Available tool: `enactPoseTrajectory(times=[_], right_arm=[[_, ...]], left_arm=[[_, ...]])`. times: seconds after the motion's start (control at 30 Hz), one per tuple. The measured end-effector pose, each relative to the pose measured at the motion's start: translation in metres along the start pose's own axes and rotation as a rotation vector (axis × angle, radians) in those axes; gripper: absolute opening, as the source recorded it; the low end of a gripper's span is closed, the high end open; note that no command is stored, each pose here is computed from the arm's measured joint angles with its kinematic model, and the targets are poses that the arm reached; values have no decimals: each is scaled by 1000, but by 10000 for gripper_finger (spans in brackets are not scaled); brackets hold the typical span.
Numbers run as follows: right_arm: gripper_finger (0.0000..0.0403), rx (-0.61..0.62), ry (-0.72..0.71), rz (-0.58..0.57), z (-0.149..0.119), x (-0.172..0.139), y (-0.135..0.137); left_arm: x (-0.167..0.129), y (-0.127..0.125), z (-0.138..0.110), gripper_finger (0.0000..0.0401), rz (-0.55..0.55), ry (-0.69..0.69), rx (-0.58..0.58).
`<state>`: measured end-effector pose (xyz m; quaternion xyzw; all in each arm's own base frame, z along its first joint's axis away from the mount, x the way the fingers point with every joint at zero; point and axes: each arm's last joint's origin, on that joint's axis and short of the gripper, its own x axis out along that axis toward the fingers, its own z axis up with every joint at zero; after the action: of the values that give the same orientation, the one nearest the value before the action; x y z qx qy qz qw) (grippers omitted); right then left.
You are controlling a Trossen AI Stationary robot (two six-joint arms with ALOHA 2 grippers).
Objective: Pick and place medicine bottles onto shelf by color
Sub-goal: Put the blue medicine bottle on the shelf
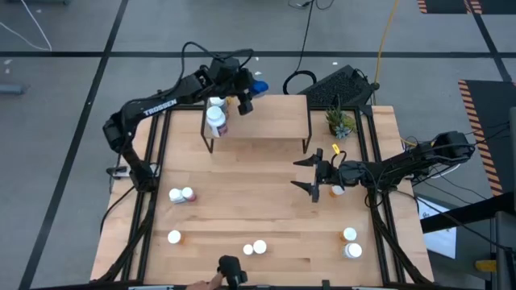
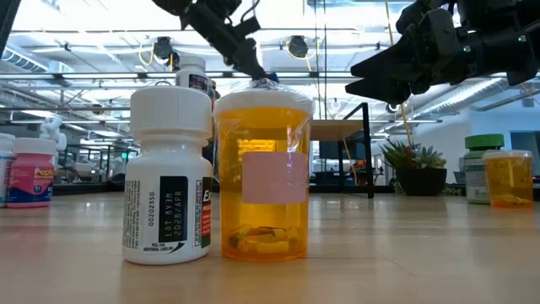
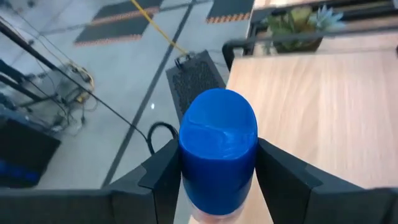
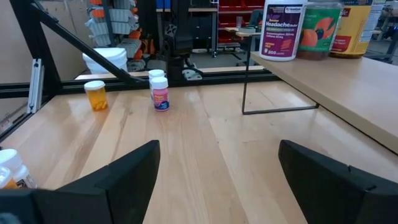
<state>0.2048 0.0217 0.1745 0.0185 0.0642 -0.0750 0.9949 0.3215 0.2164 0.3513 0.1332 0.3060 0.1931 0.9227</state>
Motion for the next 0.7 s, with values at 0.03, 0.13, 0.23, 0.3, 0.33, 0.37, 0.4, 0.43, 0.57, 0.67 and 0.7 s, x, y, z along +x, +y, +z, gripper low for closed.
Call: enactPoseTrajectory(times=[0.03, 0.13, 0.23, 0.3, 0.33, 0.37, 0.4, 0.43, 0.57, 0.67, 0.7], right_arm=[[325, -1, 4, -1, 0, 0, 0], [325, -4, 14, -3, -1, 0, 0], [325, -4, 14, -3, -1, 0, 0], [325, -4, 14, -4, -1, 0, 0], [325, -4, 14, -4, -1, 0, 0], [325, -4, 14, -4, -1, 0, 0], [325, -4, 13, -4, -1, 0, 0], [325, -4, 12, -3, -1, 0, 0], [325, -2, 11, -3, -1, 0, 0], [325, 0, 11, -4, -1, 0, 0], [325, 0, 11, -4, -1, 0, 0]], left_arm=[[2, 0, -2, 186, -4, 14, -2], [6, 1, -7, 186, -11, 41, -8], [5, 1, -9, 186, -21, 64, -10], [5, 0, -11, 186, -32, 84, -11], [5, -1, -12, 186, -38, 96, -13], [5, -1, -13, 186, -44, 108, -14], [4, -2, -14, 186, -50, 120, -15], [4, -2, -16, 186, -56, 132, -16], [10, -5, -19, 186, -73, 160, -19], [11, -5, -21, 186, -75, 167, -20], [10, -5, -20, 186, -71, 162, -19]])
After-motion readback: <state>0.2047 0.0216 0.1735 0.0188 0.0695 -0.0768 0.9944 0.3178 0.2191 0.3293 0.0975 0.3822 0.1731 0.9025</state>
